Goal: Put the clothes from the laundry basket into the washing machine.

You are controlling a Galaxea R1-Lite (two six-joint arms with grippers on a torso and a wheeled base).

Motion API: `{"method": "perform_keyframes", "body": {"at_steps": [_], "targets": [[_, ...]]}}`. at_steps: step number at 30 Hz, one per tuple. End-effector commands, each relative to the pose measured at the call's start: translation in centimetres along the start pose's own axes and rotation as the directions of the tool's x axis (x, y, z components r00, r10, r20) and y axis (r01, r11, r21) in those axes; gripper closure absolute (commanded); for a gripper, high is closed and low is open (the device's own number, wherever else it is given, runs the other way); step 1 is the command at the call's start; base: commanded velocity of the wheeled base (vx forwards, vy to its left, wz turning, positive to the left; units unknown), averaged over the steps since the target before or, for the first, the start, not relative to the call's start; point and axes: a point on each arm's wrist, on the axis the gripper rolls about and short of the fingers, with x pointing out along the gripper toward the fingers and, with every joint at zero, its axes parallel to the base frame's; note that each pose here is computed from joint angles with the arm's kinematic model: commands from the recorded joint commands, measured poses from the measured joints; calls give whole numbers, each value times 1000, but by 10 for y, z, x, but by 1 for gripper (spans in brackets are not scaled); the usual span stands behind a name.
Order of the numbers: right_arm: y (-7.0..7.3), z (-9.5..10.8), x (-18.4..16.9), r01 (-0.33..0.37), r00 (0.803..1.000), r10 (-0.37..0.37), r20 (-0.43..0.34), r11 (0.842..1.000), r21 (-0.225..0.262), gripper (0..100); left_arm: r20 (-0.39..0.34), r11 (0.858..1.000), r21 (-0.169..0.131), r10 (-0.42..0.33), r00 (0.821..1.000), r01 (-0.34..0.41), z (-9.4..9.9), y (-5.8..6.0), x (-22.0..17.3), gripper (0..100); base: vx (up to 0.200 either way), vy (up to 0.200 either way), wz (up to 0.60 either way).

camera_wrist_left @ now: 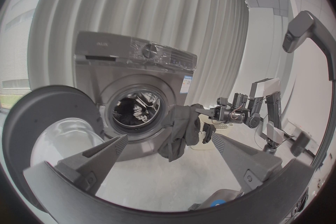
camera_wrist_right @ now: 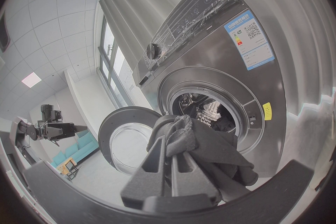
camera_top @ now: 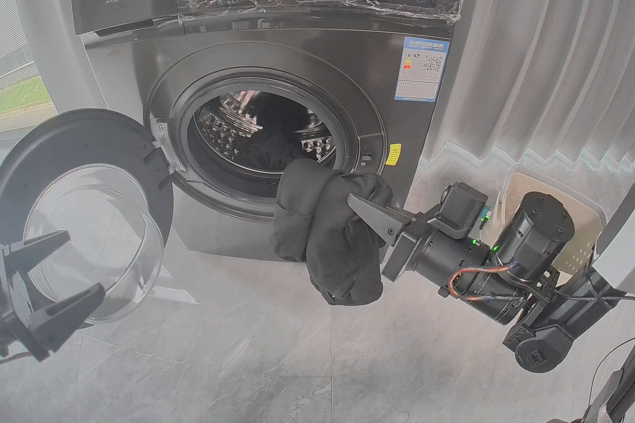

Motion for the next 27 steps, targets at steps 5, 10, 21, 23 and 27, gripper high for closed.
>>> {"method": "perform_keyframes", "body": {"at_steps": [5,10,21,23,27], "targets": [[0,-1,16,-8,1000,8,30,1000,25,100,-163,983,-76,-175,971,165,-15,11,86,0,0,0,0],[-1,1,16,-8,999,6,40,999,36,100,-191,971,-107,-233,954,215,-25,6,113,0,0,0,0],[-4,2,16,-1,999,-1,42,998,56,100,-247,951,-162,-299,922,265,-57,1,163,0,0,0,0],[-4,3,17,-2,999,-1,47,998,58,100,-252,946,-167,-314,915,279,-63,-3,171,0,0,0,0],[-3,4,17,-5,999,2,49,998,61,100,-274,949,-171,-305,912,266,-79,-9,190,0,0,0,0]]}}
